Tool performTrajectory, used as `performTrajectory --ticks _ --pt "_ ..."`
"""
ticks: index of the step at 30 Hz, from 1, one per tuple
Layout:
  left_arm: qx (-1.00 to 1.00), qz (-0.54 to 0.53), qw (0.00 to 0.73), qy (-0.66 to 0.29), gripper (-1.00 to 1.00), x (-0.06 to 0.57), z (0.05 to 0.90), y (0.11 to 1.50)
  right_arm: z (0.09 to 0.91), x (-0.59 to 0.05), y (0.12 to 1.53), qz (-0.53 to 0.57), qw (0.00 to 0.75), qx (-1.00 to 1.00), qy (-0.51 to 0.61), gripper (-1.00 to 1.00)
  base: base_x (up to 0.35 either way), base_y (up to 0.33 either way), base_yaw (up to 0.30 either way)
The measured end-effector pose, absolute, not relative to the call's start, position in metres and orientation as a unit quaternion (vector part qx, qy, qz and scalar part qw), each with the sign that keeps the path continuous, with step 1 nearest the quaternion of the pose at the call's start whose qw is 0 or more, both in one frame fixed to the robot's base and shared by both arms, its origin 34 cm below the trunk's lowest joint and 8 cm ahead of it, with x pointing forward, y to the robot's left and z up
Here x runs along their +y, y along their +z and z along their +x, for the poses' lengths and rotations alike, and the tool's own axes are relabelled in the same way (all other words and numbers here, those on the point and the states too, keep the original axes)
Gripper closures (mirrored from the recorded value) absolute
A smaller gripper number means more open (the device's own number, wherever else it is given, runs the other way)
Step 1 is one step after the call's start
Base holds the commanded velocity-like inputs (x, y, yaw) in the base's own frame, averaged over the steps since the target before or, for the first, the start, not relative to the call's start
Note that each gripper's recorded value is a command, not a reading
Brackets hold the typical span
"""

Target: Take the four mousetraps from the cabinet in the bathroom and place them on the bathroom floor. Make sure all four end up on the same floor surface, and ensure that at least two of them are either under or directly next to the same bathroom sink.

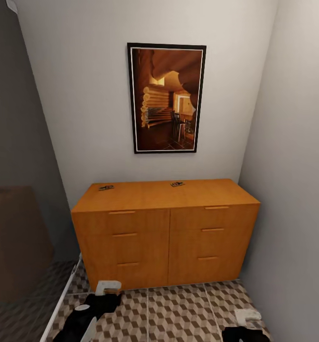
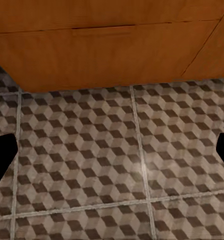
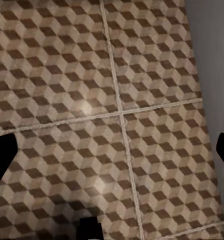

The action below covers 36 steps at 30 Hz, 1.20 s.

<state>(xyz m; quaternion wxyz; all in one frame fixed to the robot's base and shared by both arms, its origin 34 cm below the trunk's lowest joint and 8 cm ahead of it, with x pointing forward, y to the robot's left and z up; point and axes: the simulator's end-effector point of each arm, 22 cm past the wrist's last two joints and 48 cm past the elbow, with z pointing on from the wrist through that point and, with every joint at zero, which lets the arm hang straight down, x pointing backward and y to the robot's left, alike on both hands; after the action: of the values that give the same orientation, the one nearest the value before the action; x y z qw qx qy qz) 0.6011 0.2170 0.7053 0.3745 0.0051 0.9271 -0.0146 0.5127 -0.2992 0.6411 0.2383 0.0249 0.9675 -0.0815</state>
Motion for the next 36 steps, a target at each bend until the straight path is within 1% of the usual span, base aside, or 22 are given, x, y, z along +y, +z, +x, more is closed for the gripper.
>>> performTrajectory --ticks 6,9,11,13,17,20,23,27,36 --pt "0.903 0.022 0.429 -0.029 -1.00 0.201 0.630 0.805 0.550 -0.314 0.730 0.048 0.282 0.954 -0.085 -1.00 0.000 0.000 0.000" --pt "0.897 0.029 0.441 -0.030 -1.00 0.194 0.633 0.830 0.558 -0.315 0.761 0.050 0.287 0.953 -0.085 -1.00 0.000 0.000 0.000" --pt "0.889 0.035 0.456 -0.032 -1.00 0.182 0.649 0.863 0.606 -0.315 0.820 0.055 0.339 0.935 -0.082 -1.00 0.000 0.000 0.000" --pt "0.880 0.038 0.473 -0.037 -1.00 0.173 0.671 0.896 0.629 -0.315 0.849 0.058 0.368 0.924 -0.081 -1.00 0.000 0.000 0.000" --pt "0.867 0.049 0.494 -0.040 -1.00 0.164 0.708 0.964 0.665 -0.315 0.897 0.062 0.413 0.905 -0.078 -1.00 0.000 0.000 0.000" --pt "0.843 0.057 0.534 -0.041 -1.00 0.160 0.739 1.041 0.694 -0.314 0.943 0.065 0.451 0.887 -0.074 -1.00 0.000 0.000 0.000" --pt "0.824 0.060 0.562 -0.040 -1.00 0.158 0.752 1.088 0.716 -0.311 0.975 0.067 0.475 0.875 -0.070 -1.00 0.000 0.000 0.000" --pt "0.814 0.062 0.576 -0.038 -1.00 0.158 0.758 1.112 0.740 -0.305 1.006 0.069 0.491 0.866 -0.066 -1.00 0.000 0.000 0.000" --pt "0.809 0.062 0.583 -0.034 -1.00 0.160 0.761 1.123 0.775 -0.277 1.044 0.071 0.499 0.862 -0.054 -1.00 0.001 0.000 0.000"
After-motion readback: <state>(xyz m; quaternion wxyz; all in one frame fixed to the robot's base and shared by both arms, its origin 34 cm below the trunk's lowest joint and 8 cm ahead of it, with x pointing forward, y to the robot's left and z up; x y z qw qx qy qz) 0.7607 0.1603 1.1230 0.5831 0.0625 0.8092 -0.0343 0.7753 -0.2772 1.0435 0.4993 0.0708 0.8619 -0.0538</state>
